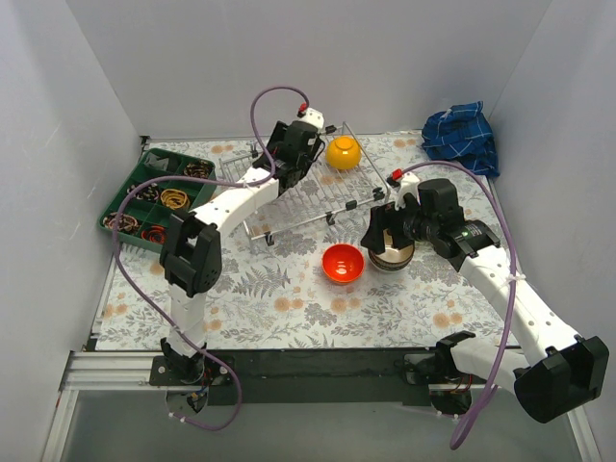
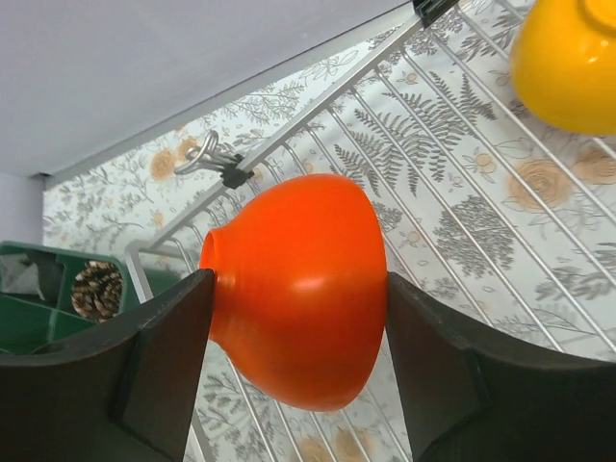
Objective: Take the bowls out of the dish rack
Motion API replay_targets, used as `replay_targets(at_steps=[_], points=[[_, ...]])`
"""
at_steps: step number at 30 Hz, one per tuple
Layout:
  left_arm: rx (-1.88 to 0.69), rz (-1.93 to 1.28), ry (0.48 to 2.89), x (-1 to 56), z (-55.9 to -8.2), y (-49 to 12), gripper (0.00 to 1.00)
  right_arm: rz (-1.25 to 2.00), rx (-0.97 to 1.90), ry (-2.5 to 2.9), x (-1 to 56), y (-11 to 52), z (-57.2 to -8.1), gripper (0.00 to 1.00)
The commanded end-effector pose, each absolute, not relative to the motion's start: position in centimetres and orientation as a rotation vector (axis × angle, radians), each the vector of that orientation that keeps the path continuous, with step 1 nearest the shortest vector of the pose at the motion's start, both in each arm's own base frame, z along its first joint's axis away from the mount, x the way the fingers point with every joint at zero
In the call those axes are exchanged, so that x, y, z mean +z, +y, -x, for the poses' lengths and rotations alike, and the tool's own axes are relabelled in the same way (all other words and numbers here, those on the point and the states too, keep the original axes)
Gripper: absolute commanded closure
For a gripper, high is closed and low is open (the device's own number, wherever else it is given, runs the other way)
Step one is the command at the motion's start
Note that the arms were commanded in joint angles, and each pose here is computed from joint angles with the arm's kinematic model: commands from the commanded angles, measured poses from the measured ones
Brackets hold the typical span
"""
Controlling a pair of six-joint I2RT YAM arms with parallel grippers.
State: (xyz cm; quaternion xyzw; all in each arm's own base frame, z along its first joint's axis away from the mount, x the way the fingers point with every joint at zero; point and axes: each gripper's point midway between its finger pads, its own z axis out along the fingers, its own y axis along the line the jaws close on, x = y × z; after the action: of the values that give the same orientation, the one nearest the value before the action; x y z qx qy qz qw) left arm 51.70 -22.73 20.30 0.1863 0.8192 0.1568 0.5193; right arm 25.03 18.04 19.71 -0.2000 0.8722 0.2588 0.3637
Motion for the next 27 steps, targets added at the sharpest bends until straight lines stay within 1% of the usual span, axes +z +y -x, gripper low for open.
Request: replay_targets(at_steps=[1,7,13,16,17,19,20,22,23,25,27], points=[[0.204,-0.237,1.988,24.9,-49.6,-21.8,0.67,0.554,0.751,2.112,22.9,19.6,-25.9,0.08],[-0.064,-0.004,2.061,26.3,-48.3,-21.4,0.72,0.583,0.817,2.057,23.8,20.6,-25.8,0.09],[-0.398,0.168,2.094,26.9,-46.9,-21.9,0.73,0.595,0.908,1.992,25.0,22.2,-26.4,0.11],[-0.547,0.283,2.064,28.5,-46.2,-21.5,0.73,0.598,0.961,1.96,25.5,23.2,-26.9,0.12],[-0.598,0.298,2.091,27.6,-45.5,-21.8,0.73,0.6,0.973,1.961,25.4,23.5,-27.1,0.12],[-0.693,0.367,2.051,29.2,-44.7,-21.7,0.73,0.607,0.997,1.935,25.9,24.2,-27.4,0.12],[-0.721,0.388,2.072,28.3,-44.1,-21.7,0.73,0.616,1.003,1.94,25.8,24.6,-27.6,0.12],[-0.821,0.399,2.039,29.9,-42.8,-22.0,0.73,0.628,1.008,1.915,26.7,25.2,-28.1,0.12],[-0.864,0.436,2.061,29.0,-42.0,-22.2,0.73,0.643,1.017,1.916,26.6,25.8,-28.1,0.12],[-0.944,0.463,2.024,30.3,-40.8,-22.3,0.73,0.67,1.026,1.888,27.4,26.8,-28.3,0.12],[-1.017,0.518,2.051,29.3,-39.6,-22.7,0.73,0.693,1.027,1.857,28.4,27.6,-28.4,0.12]])
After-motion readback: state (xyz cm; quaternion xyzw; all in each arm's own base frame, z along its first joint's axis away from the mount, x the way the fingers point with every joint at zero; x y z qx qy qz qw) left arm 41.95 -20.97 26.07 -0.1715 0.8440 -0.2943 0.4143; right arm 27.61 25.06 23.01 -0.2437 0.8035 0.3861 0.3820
